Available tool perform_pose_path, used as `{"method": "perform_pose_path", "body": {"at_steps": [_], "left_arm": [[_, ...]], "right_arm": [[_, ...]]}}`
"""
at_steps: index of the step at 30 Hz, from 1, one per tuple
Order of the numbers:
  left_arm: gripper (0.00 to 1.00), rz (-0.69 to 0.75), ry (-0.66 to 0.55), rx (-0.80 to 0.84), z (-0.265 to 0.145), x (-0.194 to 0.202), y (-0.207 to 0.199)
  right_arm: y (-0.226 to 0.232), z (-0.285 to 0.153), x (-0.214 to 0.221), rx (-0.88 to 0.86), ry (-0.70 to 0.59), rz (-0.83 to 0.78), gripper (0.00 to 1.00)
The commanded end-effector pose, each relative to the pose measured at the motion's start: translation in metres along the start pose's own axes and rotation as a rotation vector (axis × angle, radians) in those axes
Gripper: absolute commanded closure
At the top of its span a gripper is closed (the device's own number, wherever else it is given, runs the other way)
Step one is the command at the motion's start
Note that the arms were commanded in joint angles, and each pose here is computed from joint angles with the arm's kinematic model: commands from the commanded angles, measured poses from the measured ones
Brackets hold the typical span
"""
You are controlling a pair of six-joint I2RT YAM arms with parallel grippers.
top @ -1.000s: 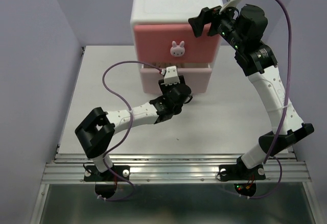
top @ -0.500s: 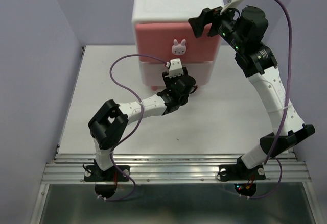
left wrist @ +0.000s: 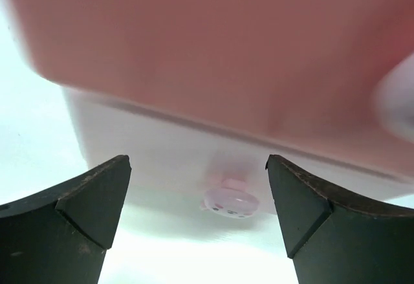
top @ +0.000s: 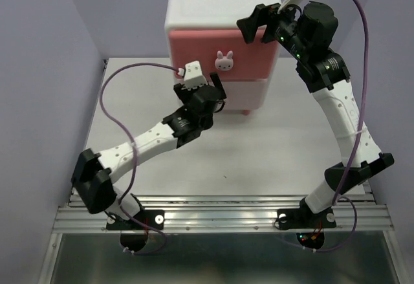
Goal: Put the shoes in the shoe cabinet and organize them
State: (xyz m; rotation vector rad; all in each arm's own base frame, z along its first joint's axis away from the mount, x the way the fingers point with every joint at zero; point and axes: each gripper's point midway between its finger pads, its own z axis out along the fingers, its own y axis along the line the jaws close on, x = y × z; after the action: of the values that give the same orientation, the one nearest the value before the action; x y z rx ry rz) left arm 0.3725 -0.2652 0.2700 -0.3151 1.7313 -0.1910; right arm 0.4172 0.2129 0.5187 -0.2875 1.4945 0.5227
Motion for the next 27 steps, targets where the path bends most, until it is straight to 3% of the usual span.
{"method": "perform_pose_path", "body": {"at_steps": [1,6,10,13,19,27], "left_arm": [[0.01,-0.034,-0.020,0.054,-0.052,-0.067,0.023],[0.01,-0.095,0.002,0.114,-0.092,-0.114,0.040],[0.01,-0.048,0.058,0.078,-0.108,-0.131,0.072],[0.01,-0.085,0.107,0.038,-0.106,-0.139,0.097],[0.01,-0.175,0.043,-0.045,-0.093,-0.166,0.147],[0.01,-0.154,0.116,-0.308,-0.053,-0.112,0.238]], "right_arm": [[-0.020,0.009,0.042,0.116,0.154,0.083,0.00],[-0.039,0.014,-0.009,0.246,0.007,0.108,0.00],[-0.058,0.006,-0.050,0.369,-0.118,0.114,0.00],[-0.114,-0.019,-0.059,0.563,-0.156,0.163,0.00],[-0.197,-0.061,-0.010,0.688,-0.048,0.350,0.00],[-0.266,-0.118,0.076,0.885,0.150,0.353,0.00]]}}
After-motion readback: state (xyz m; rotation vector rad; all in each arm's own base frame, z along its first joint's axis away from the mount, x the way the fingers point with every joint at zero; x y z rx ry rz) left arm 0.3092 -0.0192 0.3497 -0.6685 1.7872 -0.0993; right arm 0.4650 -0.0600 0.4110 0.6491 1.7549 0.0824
